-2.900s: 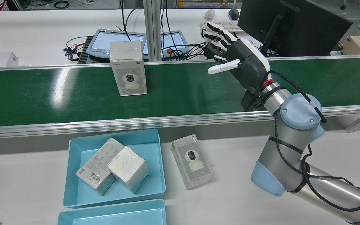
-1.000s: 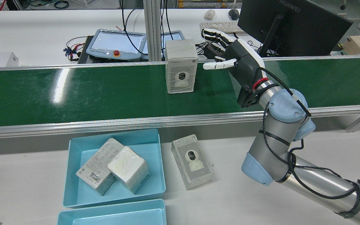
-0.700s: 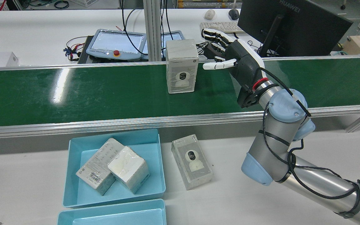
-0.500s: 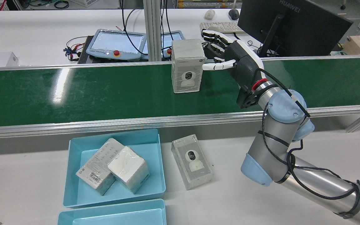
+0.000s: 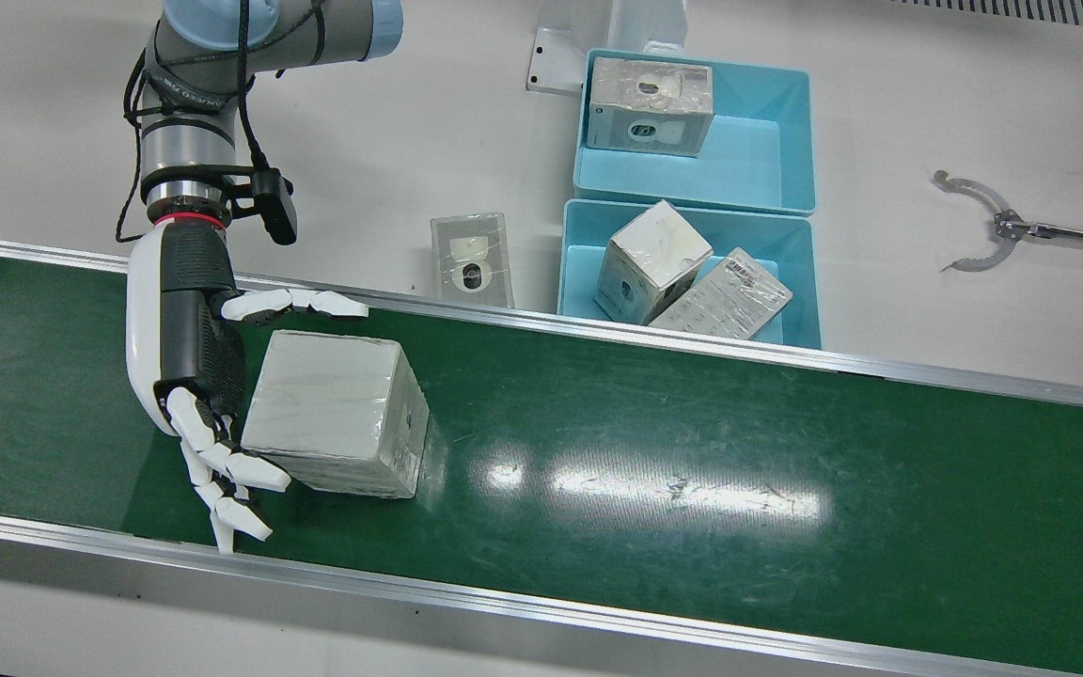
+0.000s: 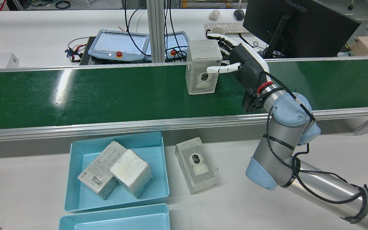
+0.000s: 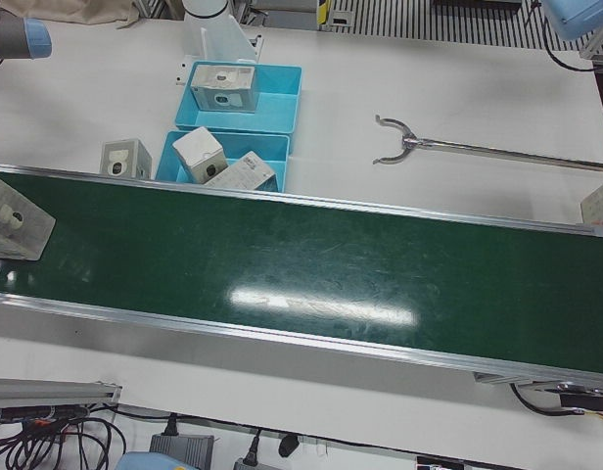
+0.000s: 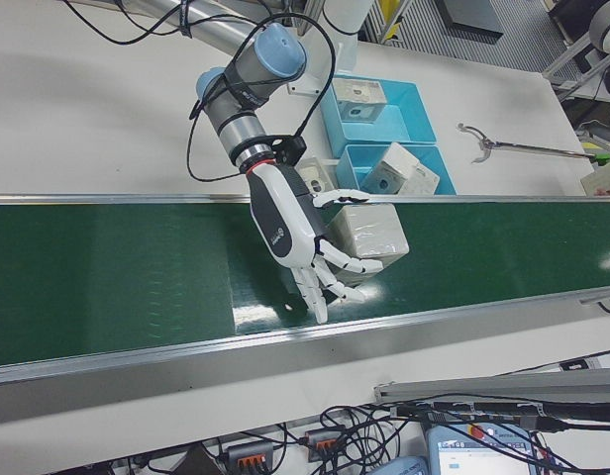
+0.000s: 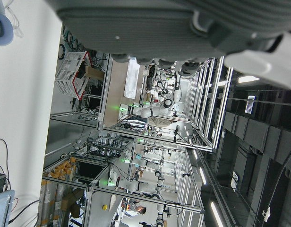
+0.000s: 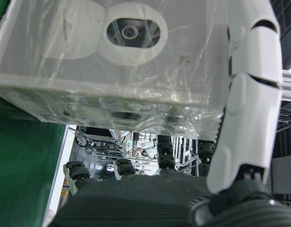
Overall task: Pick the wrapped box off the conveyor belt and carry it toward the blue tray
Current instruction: 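Close the right hand on the wrapped box and lift it off the belt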
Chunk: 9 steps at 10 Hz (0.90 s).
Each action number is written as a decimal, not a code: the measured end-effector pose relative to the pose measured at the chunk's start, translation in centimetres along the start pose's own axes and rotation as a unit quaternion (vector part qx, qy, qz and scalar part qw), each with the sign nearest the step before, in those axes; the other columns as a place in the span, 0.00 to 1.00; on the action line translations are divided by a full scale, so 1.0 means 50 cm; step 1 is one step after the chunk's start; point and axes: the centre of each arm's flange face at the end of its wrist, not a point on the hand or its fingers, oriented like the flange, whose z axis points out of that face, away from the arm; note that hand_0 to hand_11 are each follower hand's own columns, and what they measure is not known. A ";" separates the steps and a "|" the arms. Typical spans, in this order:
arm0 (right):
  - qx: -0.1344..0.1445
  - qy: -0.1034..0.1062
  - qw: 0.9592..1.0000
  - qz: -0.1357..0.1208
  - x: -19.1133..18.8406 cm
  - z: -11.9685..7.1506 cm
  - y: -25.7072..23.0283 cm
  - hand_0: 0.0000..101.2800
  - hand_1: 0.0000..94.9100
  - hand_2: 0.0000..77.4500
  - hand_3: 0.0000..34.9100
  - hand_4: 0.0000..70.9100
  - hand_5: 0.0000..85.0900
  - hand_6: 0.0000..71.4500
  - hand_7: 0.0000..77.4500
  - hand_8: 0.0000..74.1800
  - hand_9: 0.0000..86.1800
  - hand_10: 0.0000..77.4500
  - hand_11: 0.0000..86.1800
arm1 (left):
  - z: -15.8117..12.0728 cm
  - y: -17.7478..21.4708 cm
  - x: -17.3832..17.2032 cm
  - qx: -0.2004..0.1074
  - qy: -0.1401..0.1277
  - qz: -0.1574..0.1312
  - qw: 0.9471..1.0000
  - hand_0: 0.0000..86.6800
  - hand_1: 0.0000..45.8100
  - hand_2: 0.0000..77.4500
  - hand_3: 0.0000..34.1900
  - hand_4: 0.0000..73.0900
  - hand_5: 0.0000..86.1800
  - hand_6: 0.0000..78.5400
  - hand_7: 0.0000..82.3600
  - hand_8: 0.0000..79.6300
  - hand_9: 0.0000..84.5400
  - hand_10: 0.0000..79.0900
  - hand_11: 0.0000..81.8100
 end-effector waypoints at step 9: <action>-0.036 -0.009 0.999 0.027 -0.008 0.003 0.058 0.39 0.03 0.37 0.41 0.45 0.46 0.46 0.65 0.49 0.63 0.36 0.46 | 0.000 0.000 0.000 0.000 0.000 0.000 1.000 0.00 0.00 0.01 0.00 0.00 0.01 0.00 0.01 0.01 0.00 0.01 0.00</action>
